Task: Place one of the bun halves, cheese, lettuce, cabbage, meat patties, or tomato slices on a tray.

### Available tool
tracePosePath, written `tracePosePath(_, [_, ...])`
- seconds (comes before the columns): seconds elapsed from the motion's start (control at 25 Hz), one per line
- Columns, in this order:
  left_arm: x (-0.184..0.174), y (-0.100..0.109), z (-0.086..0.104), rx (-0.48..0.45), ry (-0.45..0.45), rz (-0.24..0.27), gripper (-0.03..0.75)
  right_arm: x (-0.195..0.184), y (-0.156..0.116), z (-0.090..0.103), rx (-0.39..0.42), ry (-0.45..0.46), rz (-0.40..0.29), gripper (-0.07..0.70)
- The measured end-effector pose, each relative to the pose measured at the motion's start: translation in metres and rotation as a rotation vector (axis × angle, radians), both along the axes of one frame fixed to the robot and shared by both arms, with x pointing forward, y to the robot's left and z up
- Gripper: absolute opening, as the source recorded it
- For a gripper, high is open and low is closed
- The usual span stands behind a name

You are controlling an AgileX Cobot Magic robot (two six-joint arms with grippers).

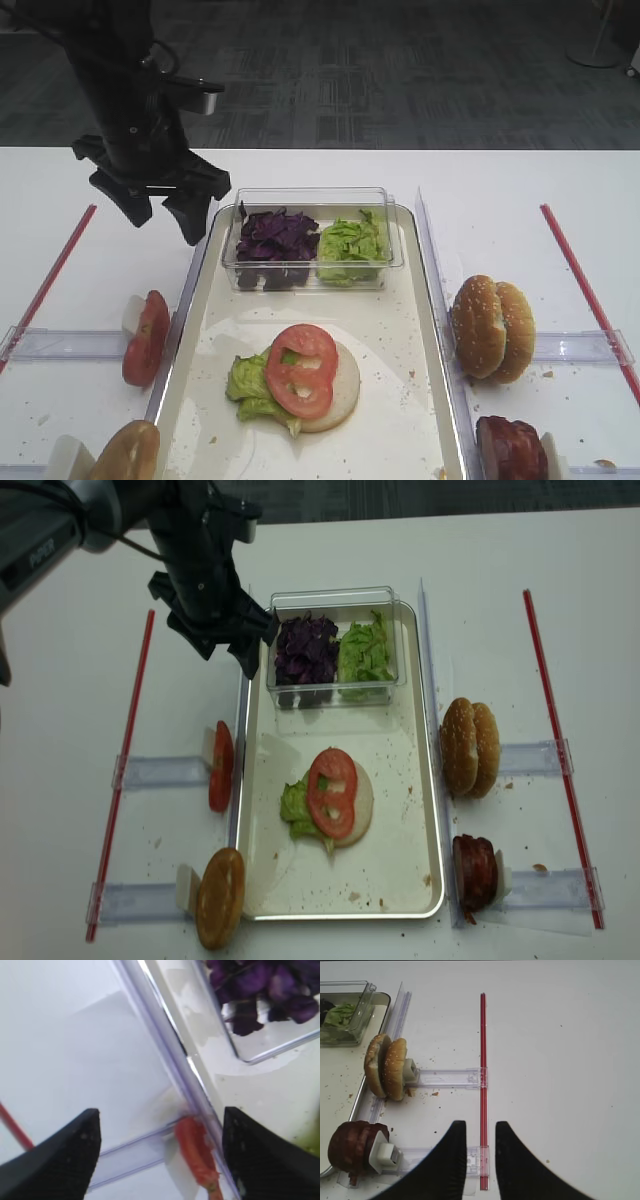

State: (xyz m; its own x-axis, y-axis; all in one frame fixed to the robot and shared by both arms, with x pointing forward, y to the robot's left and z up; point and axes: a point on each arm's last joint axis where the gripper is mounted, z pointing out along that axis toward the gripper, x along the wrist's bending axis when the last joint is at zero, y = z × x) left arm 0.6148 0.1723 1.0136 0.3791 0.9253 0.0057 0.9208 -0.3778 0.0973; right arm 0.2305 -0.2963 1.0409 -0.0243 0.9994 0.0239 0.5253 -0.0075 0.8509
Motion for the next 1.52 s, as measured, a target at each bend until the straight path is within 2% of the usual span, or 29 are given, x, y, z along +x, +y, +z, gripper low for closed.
tracePosePath(0.16, [0.002,0.006,0.000,0.063,-0.022,-0.001,0.472,0.000,0.000,0.000,0.000,0.000,0.000,0.193])
tracePosePath(0.52, [0.003,0.008,0.000,0.062,-0.021,0.002,0.472,0.000,0.000,0.000,0.005,0.000,-0.003,0.193])
tracePosePath(0.64, [0.007,0.023,0.000,0.062,-0.020,0.039,0.472,0.000,0.000,0.000,0.005,0.000,-0.003,0.193])
tracePosePath(1.0, [0.021,0.104,0.000,0.068,-0.014,0.244,0.472,0.000,0.000,0.000,0.005,0.000,-0.003,0.193])
tracePosePath(1.16, [0.021,0.122,0.000,0.054,-0.010,0.294,0.472,0.000,0.000,0.000,0.005,0.000,-0.003,0.193])
tracePosePath(1.28, [0.021,0.120,0.000,0.029,-0.005,0.281,0.472,0.000,0.000,0.000,0.005,0.000,-0.003,0.193])
tracePosePath(1.44, [0.021,0.113,0.000,-0.049,0.007,0.257,0.472,0.000,0.000,0.000,0.005,0.000,-0.003,0.193])
tracePosePath(1.52, [0.021,0.113,0.000,-0.053,0.009,0.252,0.472,0.000,0.000,0.000,0.005,0.000,-0.003,0.193])
